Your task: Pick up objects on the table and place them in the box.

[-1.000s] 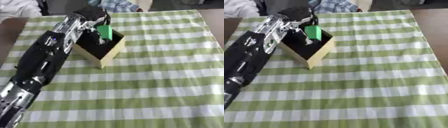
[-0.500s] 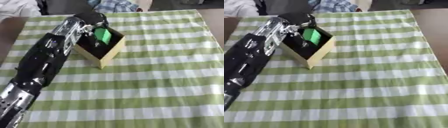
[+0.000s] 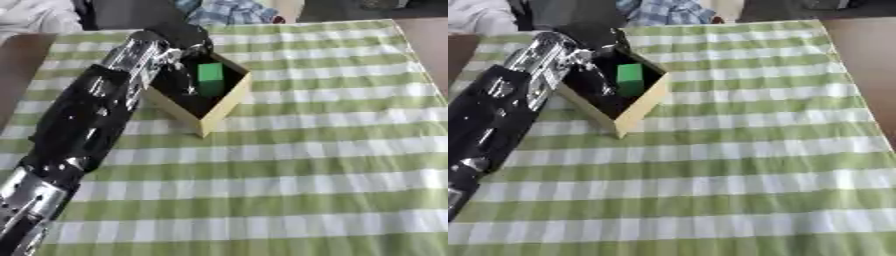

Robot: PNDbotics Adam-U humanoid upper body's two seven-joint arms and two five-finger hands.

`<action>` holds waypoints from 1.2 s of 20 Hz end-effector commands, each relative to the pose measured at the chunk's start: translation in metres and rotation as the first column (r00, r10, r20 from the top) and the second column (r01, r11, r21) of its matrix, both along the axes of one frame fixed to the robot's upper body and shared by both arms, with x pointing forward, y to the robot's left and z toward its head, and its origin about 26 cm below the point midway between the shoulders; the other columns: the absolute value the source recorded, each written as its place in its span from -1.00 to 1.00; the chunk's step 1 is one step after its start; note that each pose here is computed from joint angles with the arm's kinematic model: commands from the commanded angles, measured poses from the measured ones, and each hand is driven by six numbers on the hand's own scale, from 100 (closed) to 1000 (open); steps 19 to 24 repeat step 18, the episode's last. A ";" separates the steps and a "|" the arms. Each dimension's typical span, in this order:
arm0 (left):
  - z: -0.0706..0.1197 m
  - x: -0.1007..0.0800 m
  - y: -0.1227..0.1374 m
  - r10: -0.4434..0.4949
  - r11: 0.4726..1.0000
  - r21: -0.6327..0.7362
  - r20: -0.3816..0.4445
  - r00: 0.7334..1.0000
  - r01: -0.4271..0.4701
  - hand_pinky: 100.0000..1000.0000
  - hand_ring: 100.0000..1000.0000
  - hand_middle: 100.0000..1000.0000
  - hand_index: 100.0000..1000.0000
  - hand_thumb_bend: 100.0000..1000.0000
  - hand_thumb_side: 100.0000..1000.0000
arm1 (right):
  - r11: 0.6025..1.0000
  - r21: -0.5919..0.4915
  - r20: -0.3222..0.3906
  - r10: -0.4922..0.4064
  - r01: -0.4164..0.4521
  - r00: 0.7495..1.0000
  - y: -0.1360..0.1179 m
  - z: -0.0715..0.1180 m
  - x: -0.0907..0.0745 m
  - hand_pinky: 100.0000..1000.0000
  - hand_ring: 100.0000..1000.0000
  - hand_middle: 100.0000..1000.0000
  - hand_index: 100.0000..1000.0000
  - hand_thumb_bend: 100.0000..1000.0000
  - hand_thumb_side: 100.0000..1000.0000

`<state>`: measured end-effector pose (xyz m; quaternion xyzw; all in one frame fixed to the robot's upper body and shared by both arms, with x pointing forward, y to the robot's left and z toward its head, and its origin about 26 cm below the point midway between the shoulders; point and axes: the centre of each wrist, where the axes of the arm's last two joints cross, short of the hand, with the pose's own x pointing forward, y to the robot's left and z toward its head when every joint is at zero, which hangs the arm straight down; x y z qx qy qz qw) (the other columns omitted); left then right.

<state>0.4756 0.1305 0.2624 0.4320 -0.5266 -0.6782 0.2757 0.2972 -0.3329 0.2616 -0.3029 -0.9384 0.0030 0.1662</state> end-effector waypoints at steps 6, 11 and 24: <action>0.055 -0.027 0.006 -0.049 0.981 -0.179 0.118 0.992 0.070 0.30 0.41 0.34 0.55 -0.67 -0.96 | 1.000 -0.020 0.023 -0.004 0.005 1.000 -0.002 0.008 -0.004 0.05 0.56 0.35 0.83 -1.00 0.92; 0.083 -0.056 0.013 -0.102 0.954 -0.262 0.183 0.978 0.149 0.10 0.24 0.24 0.52 -0.83 -1.00 | 0.999 -0.030 0.028 -0.012 0.013 1.000 -0.003 0.010 -0.005 0.05 0.56 0.36 0.83 -1.00 0.91; 0.100 -0.104 0.036 -0.172 0.926 -0.292 0.244 0.955 0.241 -0.11 0.06 0.19 0.49 -0.92 -1.00 | 0.999 -0.039 0.032 -0.023 0.024 0.999 -0.005 0.011 -0.005 0.06 0.56 0.36 0.83 -1.00 0.91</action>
